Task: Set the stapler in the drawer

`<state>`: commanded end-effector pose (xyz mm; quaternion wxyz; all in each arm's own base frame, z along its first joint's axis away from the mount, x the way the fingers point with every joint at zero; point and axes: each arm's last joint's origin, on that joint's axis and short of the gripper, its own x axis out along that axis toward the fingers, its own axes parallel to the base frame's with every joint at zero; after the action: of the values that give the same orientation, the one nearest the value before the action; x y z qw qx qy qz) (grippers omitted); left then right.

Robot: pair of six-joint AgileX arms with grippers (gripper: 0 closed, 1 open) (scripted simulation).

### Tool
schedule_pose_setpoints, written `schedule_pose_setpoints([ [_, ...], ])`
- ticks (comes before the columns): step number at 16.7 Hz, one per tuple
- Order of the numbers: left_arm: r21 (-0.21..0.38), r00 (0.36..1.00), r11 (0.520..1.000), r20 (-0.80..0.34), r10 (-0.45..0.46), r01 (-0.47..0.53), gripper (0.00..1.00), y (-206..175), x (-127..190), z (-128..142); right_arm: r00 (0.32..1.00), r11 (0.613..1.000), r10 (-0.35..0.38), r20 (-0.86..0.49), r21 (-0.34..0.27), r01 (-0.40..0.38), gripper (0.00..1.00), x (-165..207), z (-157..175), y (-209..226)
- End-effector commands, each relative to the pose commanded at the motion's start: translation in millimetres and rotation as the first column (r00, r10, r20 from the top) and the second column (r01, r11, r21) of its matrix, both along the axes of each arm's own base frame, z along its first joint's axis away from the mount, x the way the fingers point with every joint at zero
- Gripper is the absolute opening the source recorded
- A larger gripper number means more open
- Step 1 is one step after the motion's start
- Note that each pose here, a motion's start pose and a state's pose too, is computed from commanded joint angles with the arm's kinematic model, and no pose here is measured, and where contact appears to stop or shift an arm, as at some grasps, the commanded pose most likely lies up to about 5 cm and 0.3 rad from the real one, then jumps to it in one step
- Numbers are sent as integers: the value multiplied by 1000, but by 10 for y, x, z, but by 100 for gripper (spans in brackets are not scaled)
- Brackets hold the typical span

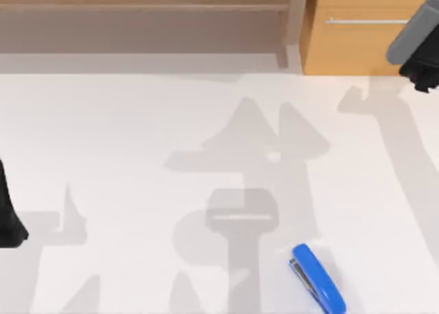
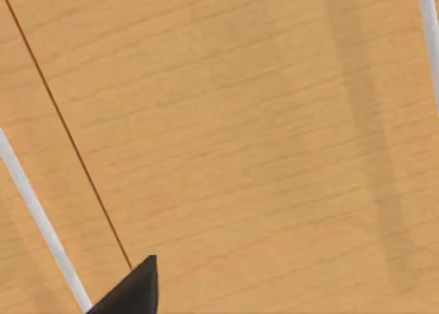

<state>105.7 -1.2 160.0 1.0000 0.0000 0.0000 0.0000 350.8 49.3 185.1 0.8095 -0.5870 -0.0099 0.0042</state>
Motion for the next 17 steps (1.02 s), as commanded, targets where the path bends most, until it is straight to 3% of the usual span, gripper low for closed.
schedule_pose_setpoints([
  [4,0,1000,1000,0,0,0,100,0,0,0,1000,981,-17,-7,-195,15,100,385,-561,131],
  [7,0,1000,1000,0,0,0,100,0,0,0,1000,959,-27,-7,-284,24,100,516,-867,188],
  [9,0,1000,1000,0,0,0,100,0,0,0,1000,951,-30,-5,-308,27,100,547,-952,202],
  [17,0,1000,1000,0,0,0,100,0,0,0,1000,950,-31,-5,-310,28,100,614,-956,192],
])
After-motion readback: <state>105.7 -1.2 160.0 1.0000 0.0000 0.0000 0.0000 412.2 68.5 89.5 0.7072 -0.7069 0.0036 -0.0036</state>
